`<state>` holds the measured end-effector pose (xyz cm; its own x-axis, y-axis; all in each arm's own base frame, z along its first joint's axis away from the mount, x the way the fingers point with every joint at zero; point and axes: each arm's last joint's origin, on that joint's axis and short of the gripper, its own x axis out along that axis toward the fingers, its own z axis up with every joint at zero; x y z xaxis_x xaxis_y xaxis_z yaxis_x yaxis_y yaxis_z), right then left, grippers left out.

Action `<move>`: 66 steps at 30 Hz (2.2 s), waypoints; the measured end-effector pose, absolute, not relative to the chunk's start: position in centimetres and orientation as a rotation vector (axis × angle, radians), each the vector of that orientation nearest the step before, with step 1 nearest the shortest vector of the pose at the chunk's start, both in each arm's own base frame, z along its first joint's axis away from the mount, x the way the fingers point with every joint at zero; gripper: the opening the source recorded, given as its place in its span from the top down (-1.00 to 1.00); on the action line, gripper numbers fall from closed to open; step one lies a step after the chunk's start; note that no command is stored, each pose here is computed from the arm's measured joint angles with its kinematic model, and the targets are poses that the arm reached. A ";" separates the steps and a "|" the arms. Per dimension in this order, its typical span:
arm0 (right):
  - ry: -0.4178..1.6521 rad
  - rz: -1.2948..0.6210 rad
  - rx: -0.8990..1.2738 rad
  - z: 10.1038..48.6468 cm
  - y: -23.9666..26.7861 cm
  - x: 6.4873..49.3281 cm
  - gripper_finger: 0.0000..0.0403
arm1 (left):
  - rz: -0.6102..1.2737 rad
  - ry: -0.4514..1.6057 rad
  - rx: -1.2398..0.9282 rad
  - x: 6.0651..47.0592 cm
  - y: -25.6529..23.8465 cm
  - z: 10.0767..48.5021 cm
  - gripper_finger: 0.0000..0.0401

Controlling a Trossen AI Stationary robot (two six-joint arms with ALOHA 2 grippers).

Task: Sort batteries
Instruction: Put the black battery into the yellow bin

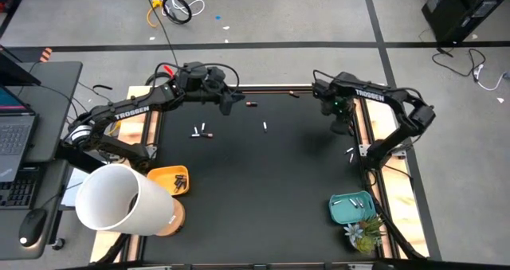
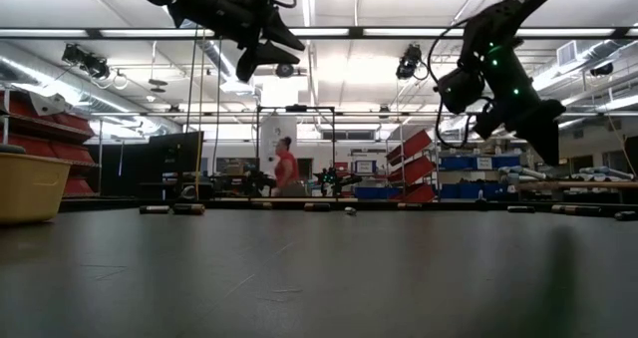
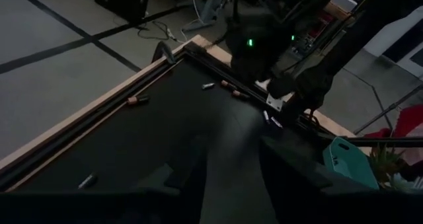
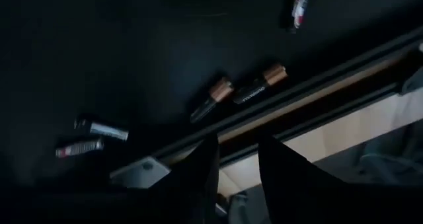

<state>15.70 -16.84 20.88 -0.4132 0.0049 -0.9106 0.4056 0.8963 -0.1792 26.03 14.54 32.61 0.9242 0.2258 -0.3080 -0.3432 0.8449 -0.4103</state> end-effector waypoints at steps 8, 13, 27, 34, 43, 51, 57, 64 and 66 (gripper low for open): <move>2.100 -0.313 0.222 19.7 -14.9 17.6 0.36 | 0.303 0.237 -0.487 26.1 14.6 32.7 0.24; 1.883 -0.438 0.474 19.9 -13.2 19.7 0.22 | 0.250 0.286 -0.534 27.0 14.4 31.7 0.24; 1.548 -1.034 0.657 20.9 -10.5 17.2 0.28 | 0.133 0.380 -0.557 32.6 16.0 29.4 0.24; 1.370 -1.319 0.741 20.3 -10.1 15.6 0.29 | 0.078 0.381 -0.565 33.3 16.0 29.6 0.24; 1.141 -1.570 0.979 17.5 -9.8 15.0 0.32 | 0.015 0.385 -0.574 33.3 15.9 29.6 0.24; 0.703 -1.803 1.114 17.3 -9.4 15.3 0.33 | 0.010 0.385 -0.576 33.3 15.9 29.6 0.24; 0.686 -1.894 1.037 17.2 -8.6 14.8 0.41 | -0.007 0.387 -0.579 33.3 15.8 29.6 0.24; 0.646 -2.024 1.005 17.3 -7.8 13.9 0.50 | -0.006 0.387 -0.579 33.3 15.8 29.6 0.24; 0.628 -2.036 1.010 17.3 -7.8 13.9 0.50 | -0.004 0.387 -0.580 33.3 15.9 29.6 0.24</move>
<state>13.92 -7.81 17.26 -0.3948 -0.4147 -0.8199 0.8043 -0.5874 -0.0902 33.25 15.90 29.63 0.9282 -0.1118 -0.3548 -0.1035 0.8385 -0.5350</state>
